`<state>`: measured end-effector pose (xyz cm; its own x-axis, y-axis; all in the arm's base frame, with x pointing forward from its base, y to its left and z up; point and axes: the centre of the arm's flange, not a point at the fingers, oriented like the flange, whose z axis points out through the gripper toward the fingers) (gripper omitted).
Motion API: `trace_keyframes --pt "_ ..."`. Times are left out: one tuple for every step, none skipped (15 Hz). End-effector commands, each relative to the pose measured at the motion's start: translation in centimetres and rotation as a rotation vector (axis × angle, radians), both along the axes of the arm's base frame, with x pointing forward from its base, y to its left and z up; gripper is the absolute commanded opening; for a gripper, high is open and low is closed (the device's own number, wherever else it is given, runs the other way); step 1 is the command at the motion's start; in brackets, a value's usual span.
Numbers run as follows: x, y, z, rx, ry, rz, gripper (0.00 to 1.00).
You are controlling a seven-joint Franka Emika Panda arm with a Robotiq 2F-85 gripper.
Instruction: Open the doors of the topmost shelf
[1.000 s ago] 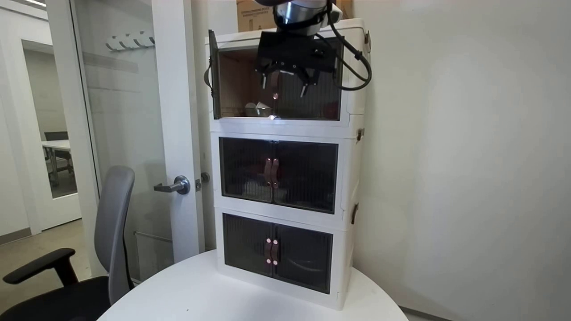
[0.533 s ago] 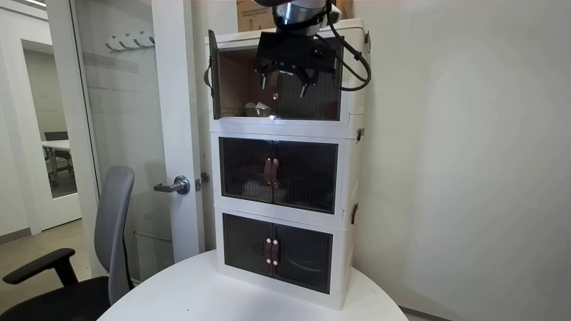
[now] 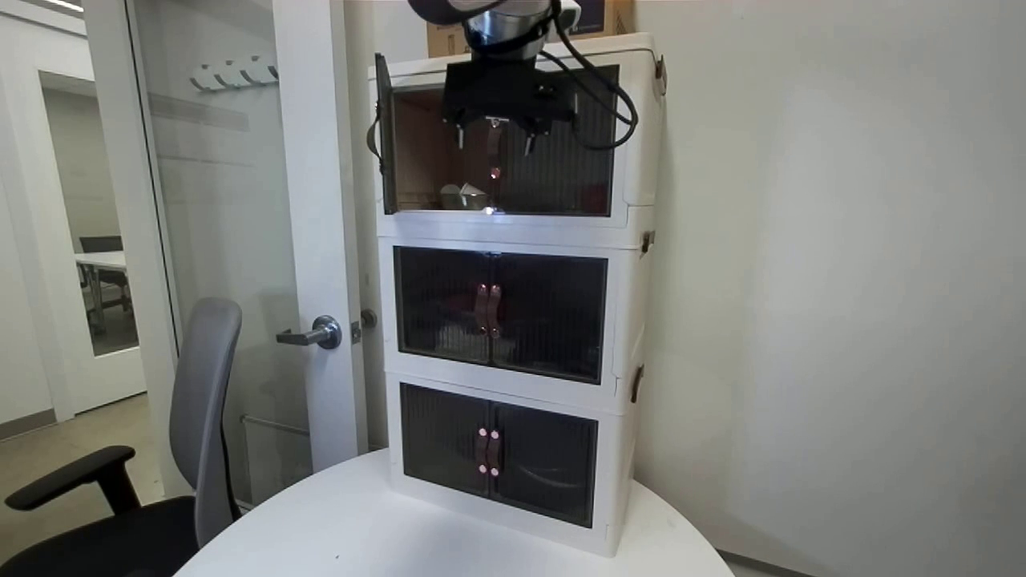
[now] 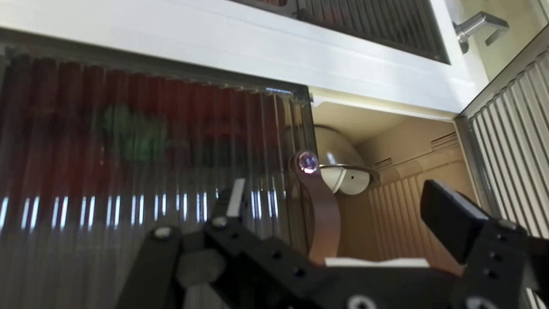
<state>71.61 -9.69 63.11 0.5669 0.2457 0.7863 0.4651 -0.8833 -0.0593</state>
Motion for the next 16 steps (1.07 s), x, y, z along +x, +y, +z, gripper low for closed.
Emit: trace_keyframes --pt "-0.2 0.4 0.1 -0.006 -0.077 -0.012 1.0" --pt "0.0 0.2 -0.2 0.03 -0.065 0.003 1.0" --pt "0.2 0.0 -0.6 0.061 -0.058 0.007 1.0" --pt "0.4 0.0 -0.9 0.09 -0.058 0.009 1.0" --pt "0.5 -0.2 -1.1 0.109 -0.064 0.009 1.0" --pt "0.6 -0.3 -1.2 0.124 -0.075 0.011 1.0" --pt "0.6 -0.5 -1.4 0.136 -0.089 0.016 1.0" --pt "0.7 -0.6 -1.5 0.141 -0.112 0.018 1.0" --pt "0.7 -0.7 -1.5 0.144 -0.131 0.024 1.0" --pt "0.7 -0.7 -1.5 0.153 -0.151 0.028 1.0" --pt "0.7 -0.7 -1.4 0.162 -0.171 0.025 1.0" --pt "0.8 -0.7 -1.3 0.17 -0.182 0.023 1.0" --pt "0.9 -0.6 -1.2 0.188 -0.188 0.02 1.0" --pt "1.0 -0.3 -1.2 0.204 -0.189 0.019 1.0" --pt "1.1 0.1 -1.2 0.227 -0.185 0.02 1.0" --pt "1.1 0.6 -1.2 0.25 -0.178 0.03 1.0"
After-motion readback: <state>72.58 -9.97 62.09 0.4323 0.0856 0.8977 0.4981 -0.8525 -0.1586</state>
